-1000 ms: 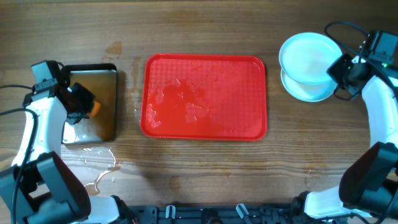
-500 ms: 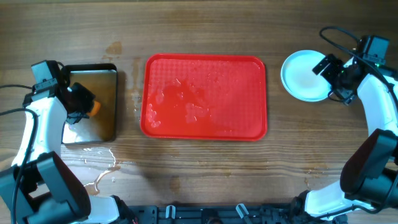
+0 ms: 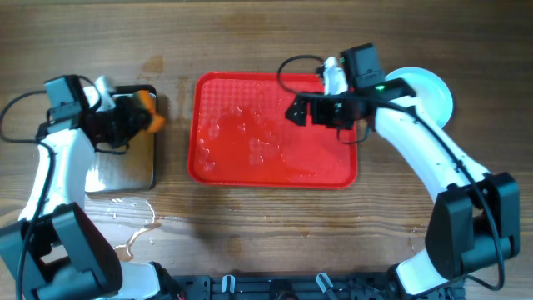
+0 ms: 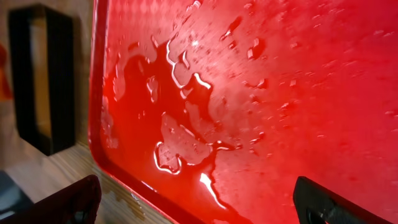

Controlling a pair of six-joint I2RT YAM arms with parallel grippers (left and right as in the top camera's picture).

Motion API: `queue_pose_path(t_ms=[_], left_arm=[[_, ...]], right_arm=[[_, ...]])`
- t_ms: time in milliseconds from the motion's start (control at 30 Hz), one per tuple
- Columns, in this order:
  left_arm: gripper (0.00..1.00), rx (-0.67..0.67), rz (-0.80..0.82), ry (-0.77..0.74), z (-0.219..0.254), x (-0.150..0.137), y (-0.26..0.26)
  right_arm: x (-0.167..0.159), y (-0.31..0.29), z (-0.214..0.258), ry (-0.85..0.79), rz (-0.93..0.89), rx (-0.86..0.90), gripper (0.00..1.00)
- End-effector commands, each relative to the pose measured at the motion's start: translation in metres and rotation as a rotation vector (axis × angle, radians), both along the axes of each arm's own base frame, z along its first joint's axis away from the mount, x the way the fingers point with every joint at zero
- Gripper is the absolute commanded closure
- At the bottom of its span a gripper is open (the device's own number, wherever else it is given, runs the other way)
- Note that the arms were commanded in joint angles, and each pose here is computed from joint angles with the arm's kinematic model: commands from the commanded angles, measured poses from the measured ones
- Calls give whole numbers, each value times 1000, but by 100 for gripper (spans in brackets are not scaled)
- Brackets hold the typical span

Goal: Clean dirty plates on tray and stack at the side
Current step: 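Lower the sponge into the water tray and release with left gripper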

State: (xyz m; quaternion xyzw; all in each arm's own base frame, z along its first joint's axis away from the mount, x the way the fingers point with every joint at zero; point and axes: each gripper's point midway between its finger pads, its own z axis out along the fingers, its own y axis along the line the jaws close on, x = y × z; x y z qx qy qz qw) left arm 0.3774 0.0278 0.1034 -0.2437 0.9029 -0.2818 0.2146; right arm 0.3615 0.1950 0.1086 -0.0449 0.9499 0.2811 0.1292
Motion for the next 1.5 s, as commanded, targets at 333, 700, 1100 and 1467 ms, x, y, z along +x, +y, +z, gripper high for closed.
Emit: queue_pose_path(t_ms=[333, 700, 1100, 1467], left_arm=[[96, 392, 338, 157, -30, -8, 84], [74, 378, 331, 303, -78, -21, 89], [50, 393, 427, 69, 34, -38, 100], [0, 281, 351, -233, 138, -72, 49]], right_arm=[[-13, 15, -8, 10, -13, -84, 0], [-17, 14, -9, 61, -66, -78, 0], [-28, 20, 11, 64, -38, -21, 0], [-68, -3, 117, -174, -38, 28, 0]])
